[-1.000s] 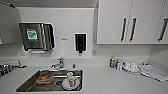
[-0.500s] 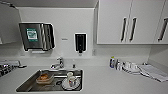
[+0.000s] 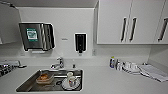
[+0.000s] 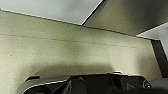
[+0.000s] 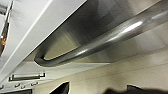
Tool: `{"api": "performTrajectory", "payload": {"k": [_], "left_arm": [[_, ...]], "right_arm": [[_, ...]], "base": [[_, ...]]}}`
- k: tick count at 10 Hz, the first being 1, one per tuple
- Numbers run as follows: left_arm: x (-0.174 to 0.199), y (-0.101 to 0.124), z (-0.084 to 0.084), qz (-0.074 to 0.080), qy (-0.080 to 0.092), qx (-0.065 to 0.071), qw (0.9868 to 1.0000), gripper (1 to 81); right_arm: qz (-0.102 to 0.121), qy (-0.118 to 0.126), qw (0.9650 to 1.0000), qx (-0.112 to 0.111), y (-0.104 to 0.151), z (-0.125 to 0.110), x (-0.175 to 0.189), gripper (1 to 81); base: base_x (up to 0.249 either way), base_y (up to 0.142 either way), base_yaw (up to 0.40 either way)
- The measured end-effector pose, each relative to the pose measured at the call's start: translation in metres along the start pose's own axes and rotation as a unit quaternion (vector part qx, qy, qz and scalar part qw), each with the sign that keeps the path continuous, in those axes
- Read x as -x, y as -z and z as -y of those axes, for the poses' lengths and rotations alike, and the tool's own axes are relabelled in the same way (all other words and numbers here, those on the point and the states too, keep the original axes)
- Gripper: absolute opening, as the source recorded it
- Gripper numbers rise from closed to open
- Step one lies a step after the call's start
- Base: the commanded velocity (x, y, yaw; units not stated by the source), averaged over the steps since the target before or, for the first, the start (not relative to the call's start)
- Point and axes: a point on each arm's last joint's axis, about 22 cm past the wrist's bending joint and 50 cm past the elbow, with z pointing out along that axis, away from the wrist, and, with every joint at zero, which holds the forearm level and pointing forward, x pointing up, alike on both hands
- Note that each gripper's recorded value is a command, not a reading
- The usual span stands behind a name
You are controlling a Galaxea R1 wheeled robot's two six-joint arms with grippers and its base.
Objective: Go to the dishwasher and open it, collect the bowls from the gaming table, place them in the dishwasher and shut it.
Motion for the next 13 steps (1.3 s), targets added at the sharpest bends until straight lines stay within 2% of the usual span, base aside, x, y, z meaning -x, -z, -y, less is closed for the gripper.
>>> {"api": "performTrajectory", "payload": {"k": [1,2,3,5,7,9,10,13], "left_arm": [[0.000,0.000,0.000,0.000,0.000,0.000,1.0000,81.1],[0.000,0.000,0.000,0.000,0.000,0.000,1.0000,81.1],[0.000,0.000,0.000,0.000,0.000,0.000,1.0000,81.1],[0.000,0.000,0.000,0.000,0.000,0.000,1.0000,81.1],[0.000,0.000,0.000,-0.001,0.000,0.000,1.0000,81.1],[-0.001,0.000,0.000,-0.001,0.000,0.000,1.0000,81.1],[0.000,0.000,0.000,-0.001,0.000,0.000,1.0000,81.1],[-0.001,-0.001,-0.001,-0.003,0.000,0.001,1.0000,81.1]], "right_arm": [[0.003,-0.060,0.9982,-0.009,-0.004,0.007,0.000,81.1],[0.006,-0.100,0.9948,-0.013,-0.007,0.010,0.002,81.1],[0.004,-0.139,0.9902,-0.012,-0.007,0.008,0.000,81.1],[-0.002,-0.207,0.9783,-0.006,-0.006,-0.001,-0.005,81.1],[-0.013,-0.235,0.9719,0.003,-0.010,-0.011,-0.014,81.1],[-0.028,-0.252,0.9674,0.013,-0.016,-0.025,-0.026,81.1],[-0.032,-0.256,0.9659,0.016,-0.021,-0.027,-0.032,81.1],[-0.043,-0.259,0.9650,0.010,-0.034,-0.014,-0.053,81.1]], "base": [[0.000,0.000,0.000],[0.000,0.000,0.000],[0.000,0.000,0.000],[0.000,0.000,0.000],[0.000,0.000,0.000],[0.000,0.000,0.000],[0.000,0.000,0.000],[0.000,0.000,0.000]]}}
